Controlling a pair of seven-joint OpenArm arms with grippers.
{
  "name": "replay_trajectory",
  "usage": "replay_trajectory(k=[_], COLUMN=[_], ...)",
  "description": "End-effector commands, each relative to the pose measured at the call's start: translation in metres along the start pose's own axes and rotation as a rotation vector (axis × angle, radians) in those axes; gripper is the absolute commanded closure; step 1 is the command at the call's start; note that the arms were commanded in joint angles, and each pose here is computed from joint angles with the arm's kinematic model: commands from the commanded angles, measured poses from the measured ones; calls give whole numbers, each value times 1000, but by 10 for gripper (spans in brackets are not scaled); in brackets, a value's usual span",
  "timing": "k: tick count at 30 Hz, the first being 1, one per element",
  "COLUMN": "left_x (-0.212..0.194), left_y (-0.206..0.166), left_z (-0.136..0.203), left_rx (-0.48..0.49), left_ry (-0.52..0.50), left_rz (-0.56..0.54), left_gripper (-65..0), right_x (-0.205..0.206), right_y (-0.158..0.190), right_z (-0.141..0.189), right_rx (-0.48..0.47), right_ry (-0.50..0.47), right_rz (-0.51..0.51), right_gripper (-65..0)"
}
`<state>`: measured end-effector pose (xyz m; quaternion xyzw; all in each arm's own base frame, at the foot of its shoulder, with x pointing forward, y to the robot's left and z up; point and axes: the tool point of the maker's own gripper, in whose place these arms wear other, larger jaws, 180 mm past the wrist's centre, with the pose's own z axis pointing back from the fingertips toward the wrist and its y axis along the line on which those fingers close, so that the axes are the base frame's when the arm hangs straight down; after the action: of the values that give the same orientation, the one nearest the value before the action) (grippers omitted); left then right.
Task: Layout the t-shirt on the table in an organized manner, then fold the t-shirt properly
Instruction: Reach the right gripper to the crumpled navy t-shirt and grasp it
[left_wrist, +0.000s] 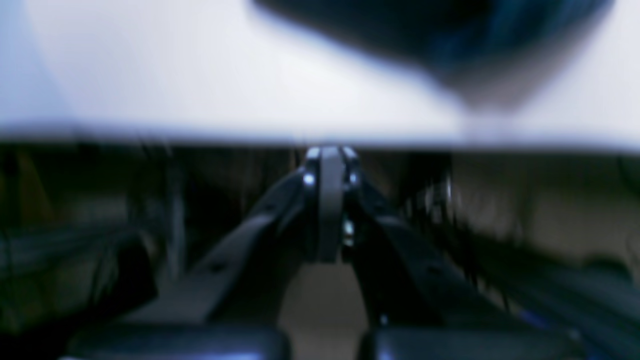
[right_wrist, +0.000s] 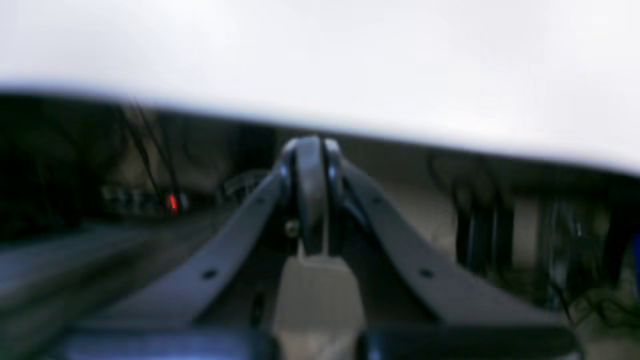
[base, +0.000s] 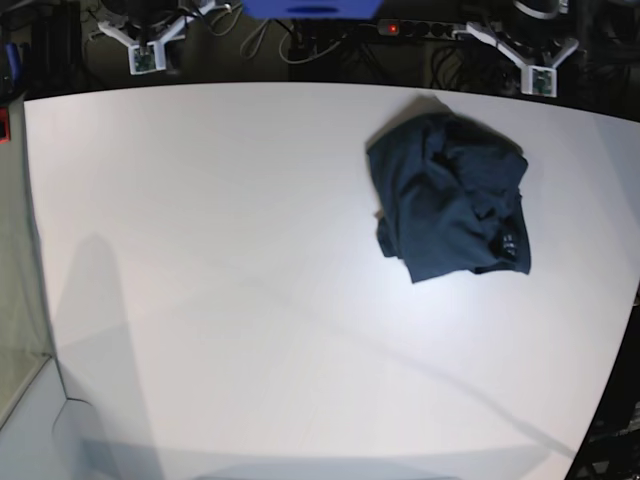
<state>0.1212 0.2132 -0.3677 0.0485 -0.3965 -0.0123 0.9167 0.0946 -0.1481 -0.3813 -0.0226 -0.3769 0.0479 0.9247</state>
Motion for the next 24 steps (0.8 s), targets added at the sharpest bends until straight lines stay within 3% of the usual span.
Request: replay_trajectory(k=[1, 6, 9, 12, 15, 19, 24], left_x=[0, 17, 28, 37, 41, 30, 29], left_y=[7, 45, 71, 89, 103, 113, 112], left_z=[3, 6, 11, 15, 17, 19, 14], left_rx=[13, 62, 105, 149, 187, 214, 207], left_ry=[2, -52, -93, -126, -141, -67, -33], left_rz=[25, 240, 314, 314, 308, 326, 341], left_gripper=[0, 0, 0, 0, 0, 0, 0], right_x=[10, 39, 65, 95, 123, 154, 181], right_y=[1, 17, 56, 101, 161, 236, 285], right_z=[0, -15, -22, -22, -9, 14, 17], right_rx=[2, 38, 146, 274, 450, 668, 767], right_ry=[-32, -113, -184, -265, -343, -377, -399], right_rz=[-2, -21, -27, -31, -16, 55, 121], right_gripper=[0, 0, 0, -10, -79, -201, -300])
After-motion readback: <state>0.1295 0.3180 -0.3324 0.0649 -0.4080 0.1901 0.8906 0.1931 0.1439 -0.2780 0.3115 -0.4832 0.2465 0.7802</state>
